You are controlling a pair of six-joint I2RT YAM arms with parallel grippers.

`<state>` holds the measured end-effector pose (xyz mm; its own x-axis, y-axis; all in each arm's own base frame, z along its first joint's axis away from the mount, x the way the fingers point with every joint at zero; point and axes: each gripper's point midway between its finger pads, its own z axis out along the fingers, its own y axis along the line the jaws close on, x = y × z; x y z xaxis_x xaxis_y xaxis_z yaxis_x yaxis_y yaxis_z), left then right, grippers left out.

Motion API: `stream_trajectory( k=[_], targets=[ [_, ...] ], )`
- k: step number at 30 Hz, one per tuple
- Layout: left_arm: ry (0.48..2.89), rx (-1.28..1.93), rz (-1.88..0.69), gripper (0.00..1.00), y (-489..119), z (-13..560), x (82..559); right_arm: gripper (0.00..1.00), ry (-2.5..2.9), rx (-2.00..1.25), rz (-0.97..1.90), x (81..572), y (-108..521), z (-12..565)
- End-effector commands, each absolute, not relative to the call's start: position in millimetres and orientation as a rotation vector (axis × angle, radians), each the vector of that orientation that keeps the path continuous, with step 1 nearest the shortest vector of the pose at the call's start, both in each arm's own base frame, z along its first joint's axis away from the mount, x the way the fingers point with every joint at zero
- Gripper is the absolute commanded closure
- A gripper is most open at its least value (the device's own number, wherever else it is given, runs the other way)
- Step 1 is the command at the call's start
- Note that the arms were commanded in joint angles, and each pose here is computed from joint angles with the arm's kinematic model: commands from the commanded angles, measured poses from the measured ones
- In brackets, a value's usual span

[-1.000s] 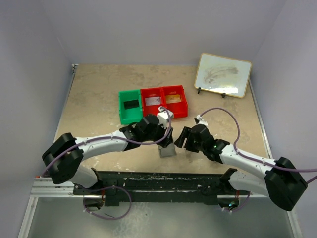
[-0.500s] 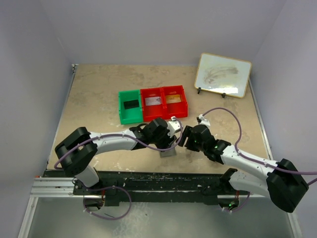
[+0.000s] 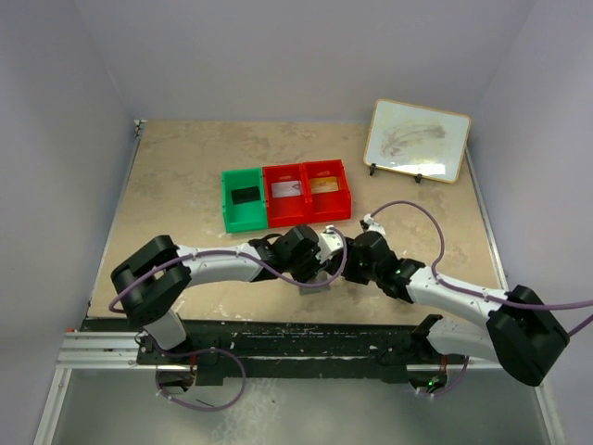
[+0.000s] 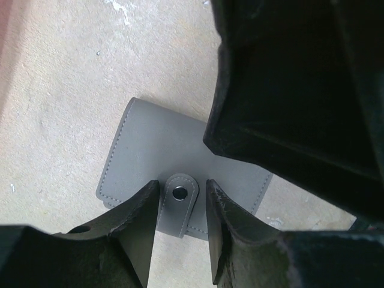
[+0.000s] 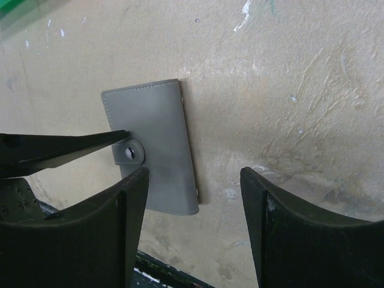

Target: Take the credit cards out of the card holder

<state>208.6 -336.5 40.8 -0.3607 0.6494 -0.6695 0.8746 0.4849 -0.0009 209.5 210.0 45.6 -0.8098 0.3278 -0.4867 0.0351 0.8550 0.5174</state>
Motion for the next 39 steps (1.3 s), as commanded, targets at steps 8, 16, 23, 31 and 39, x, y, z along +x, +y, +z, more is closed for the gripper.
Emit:
stream_trajectory(
  k=[8,16,23,31,39],
  targets=[
    [2.170,1.255,-0.355,0.79,-317,10,205,0.35,2.413,0.257,0.760,217,226,57],
    [2.145,1.147,-0.358,0.92,-314,25,209,0.36,2.435,0.238,0.768,217,231,52],
    [2.105,1.073,-0.477,1.00,-326,37,206,0.39,2.438,0.194,0.789,221,239,48],
    [2.078,0.968,-0.546,1.00,-332,48,207,0.50,2.541,-0.007,0.605,219,229,12],
    [2.053,0.835,-0.562,1.00,-323,61,211,0.68,2.653,-0.007,0.415,208,210,-27]
  ],
)
